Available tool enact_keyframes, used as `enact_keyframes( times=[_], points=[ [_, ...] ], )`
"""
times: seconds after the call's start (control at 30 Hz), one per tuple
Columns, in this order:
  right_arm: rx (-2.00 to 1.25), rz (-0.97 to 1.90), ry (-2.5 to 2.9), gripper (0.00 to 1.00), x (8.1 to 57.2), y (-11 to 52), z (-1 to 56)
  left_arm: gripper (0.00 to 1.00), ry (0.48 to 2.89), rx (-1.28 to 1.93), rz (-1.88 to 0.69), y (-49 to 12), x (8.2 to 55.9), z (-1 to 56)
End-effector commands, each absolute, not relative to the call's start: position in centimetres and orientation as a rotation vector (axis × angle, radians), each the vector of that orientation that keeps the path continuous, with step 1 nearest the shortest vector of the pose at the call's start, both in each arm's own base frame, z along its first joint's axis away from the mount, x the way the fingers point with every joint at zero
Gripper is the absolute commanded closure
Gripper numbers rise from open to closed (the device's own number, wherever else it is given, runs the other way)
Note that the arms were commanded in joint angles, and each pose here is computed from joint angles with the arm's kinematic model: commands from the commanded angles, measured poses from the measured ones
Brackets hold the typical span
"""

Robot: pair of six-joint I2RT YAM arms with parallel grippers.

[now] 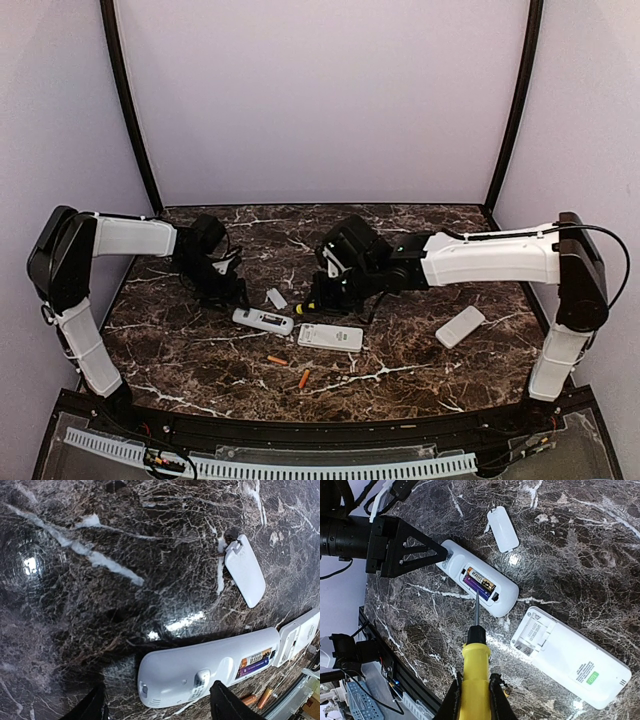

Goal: Unload the batteries from the remote control
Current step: Hold the remote control without the battery cover at the center of the board.

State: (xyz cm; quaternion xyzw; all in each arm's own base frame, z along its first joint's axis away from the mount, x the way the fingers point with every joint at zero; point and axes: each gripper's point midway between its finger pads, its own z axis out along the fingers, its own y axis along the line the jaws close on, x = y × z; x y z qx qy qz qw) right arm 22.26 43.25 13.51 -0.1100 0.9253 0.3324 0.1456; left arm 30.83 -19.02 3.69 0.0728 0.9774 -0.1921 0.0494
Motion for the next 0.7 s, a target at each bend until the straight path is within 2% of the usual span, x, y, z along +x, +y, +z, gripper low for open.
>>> enact_keyframes(
  times=[0.0, 0.43, 0.67],
  points=[
    [-0.316, 1.009, 2.661, 1.00, 21.9, 44.9, 14.0, 0.32, 2.996, 0.259, -0.559, -19.0, 30.6, 3.6],
    [-0.293, 0.978, 2.702, 1.00, 21.4, 45.0, 13.0, 0.28, 2.992, 0.335, -0.543, -20.0, 30.0, 3.5],
    [-0.294, 0.974, 2.711, 1.00, 21.4, 45.2, 12.7, 0.34, 3.000, 0.339, -0.503, -19.7, 30.1, 3.1]
  ],
)
